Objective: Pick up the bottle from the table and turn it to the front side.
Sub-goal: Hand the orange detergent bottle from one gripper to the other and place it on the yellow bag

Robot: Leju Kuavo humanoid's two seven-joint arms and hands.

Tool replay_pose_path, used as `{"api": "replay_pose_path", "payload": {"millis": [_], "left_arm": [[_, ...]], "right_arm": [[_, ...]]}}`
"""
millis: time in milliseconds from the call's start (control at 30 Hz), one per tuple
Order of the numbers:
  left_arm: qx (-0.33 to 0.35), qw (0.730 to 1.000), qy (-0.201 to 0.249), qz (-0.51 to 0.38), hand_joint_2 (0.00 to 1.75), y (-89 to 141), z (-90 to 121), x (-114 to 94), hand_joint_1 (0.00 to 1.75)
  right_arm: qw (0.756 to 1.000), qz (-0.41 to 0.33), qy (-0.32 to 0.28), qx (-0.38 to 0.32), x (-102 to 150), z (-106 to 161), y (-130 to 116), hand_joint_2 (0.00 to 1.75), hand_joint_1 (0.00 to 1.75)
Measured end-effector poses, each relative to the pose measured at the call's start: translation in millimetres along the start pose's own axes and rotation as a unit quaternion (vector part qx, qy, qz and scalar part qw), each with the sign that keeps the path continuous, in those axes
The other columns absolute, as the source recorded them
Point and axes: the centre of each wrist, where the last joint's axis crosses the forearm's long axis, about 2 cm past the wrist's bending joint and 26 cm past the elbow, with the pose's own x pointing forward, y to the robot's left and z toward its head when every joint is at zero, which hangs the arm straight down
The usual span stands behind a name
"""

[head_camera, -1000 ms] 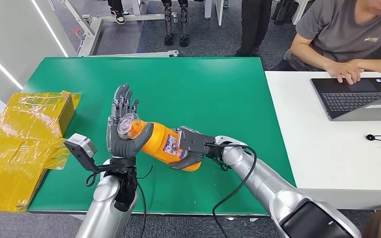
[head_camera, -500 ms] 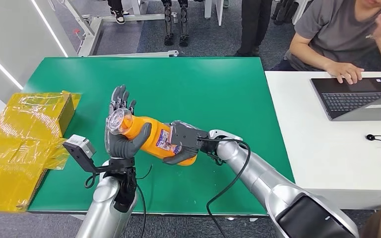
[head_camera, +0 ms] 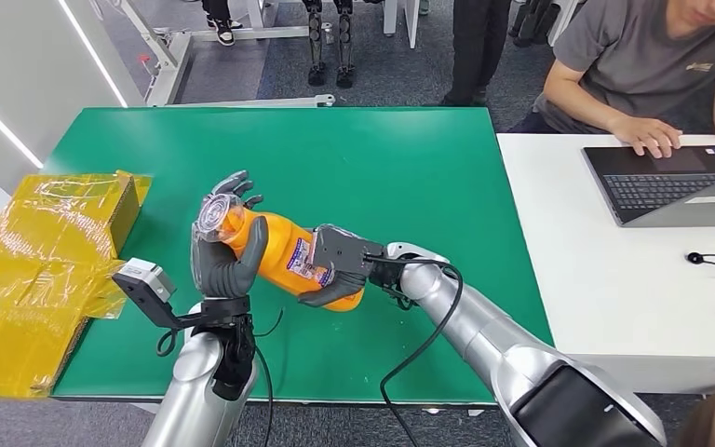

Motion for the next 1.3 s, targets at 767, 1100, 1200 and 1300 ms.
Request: {"api": "replay_pose_path", "payload": {"millis": [767, 1100, 1200, 1300], "left_arm": [[-0.002, 1.0, 0.001, 0.012, 1.75, -1, 3, 2, 1.75], [-0.007, 1.0, -0.002, 0.018, 1.75, -1, 0, 2, 1.75], [-0.008, 1.0, -0.007, 0.019, 1.75, -3, -4, 3, 1.75], [-0.006, 1.0, -0.011, 0.019, 1.75, -3, -8, 3, 1.75]], "right_arm": [[1.0, 0.004, 0.001, -0.005, 0, 0, 0, 1.75, 1.75], [1.0, -0.001, -0.001, -0.024, 0, -1, 0, 1.75, 0.0], [0.999, -0.007, -0.006, -0.052, 2, -3, 2, 1.75, 0.0], [0.995, -0.015, -0.019, -0.098, 2, -3, 7, 1.75, 0.0]]}}
